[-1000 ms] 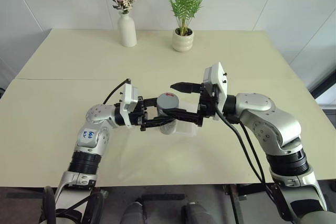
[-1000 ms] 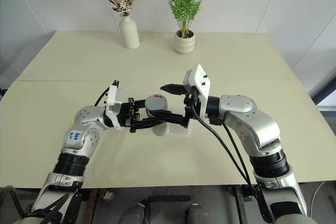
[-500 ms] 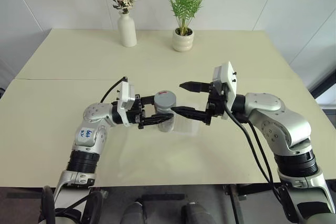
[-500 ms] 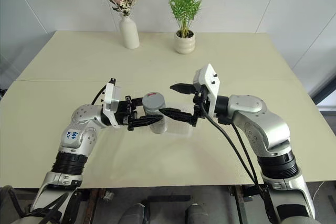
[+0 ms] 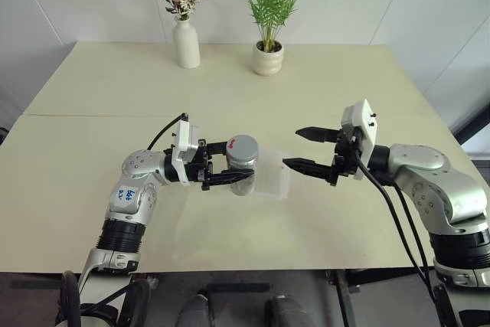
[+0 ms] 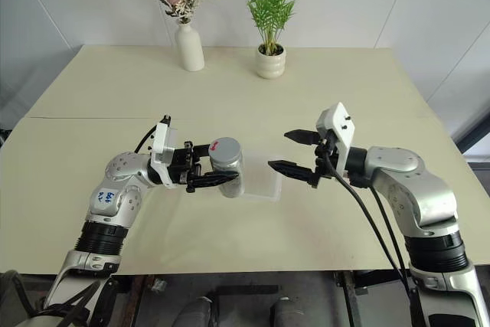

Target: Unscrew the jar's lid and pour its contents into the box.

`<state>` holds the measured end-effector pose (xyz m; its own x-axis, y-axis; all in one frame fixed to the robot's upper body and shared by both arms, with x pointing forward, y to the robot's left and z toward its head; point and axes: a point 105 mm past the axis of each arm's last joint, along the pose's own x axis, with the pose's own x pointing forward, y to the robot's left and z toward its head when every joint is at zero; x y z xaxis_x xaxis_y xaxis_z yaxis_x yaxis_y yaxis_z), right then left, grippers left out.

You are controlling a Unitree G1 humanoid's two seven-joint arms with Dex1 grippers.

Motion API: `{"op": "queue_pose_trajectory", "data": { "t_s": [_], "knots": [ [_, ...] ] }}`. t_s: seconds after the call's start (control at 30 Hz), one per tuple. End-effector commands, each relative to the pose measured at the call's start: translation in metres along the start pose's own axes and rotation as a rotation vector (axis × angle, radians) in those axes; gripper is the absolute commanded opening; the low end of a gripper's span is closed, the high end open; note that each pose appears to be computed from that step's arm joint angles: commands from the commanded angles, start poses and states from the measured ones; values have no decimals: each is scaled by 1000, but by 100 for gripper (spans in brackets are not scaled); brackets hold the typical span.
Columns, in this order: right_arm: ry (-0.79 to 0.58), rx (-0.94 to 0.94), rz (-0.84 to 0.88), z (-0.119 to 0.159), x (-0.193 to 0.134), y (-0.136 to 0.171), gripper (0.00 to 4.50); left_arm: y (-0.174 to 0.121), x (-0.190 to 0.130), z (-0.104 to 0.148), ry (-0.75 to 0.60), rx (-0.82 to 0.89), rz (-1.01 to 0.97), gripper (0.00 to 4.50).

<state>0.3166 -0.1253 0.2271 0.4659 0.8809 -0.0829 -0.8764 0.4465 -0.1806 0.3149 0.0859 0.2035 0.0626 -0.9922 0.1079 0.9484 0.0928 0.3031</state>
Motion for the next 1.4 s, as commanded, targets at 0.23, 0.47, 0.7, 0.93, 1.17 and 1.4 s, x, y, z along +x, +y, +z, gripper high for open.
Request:
{"op": "queue_pose_trajectory", "data": {
  "t_s": [0.23, 0.47, 0.7, 0.93, 1.17, 1.4],
  "knots": [
    [-145, -35, 163, 44, 9, 37, 443, 0, 3, 11, -25, 44, -15, 243],
    [-171, -46, 231, 55, 36, 55, 443, -1, 4, 10, -30, 40, -15, 243],
    [-155, -55, 269, 50, 58, 61, 443, -1, 4, 10, -33, 41, -13, 243],
    [-150, -60, 286, 47, 66, 64, 443, -1, 5, 10, -36, 40, -10, 243],
    [-171, -64, 255, 49, 73, 58, 443, -2, 5, 10, -36, 39, -14, 243],
    [-180, -63, 243, 51, 72, 55, 443, -2, 5, 10, -35, 38, -14, 243]
  ]
}}
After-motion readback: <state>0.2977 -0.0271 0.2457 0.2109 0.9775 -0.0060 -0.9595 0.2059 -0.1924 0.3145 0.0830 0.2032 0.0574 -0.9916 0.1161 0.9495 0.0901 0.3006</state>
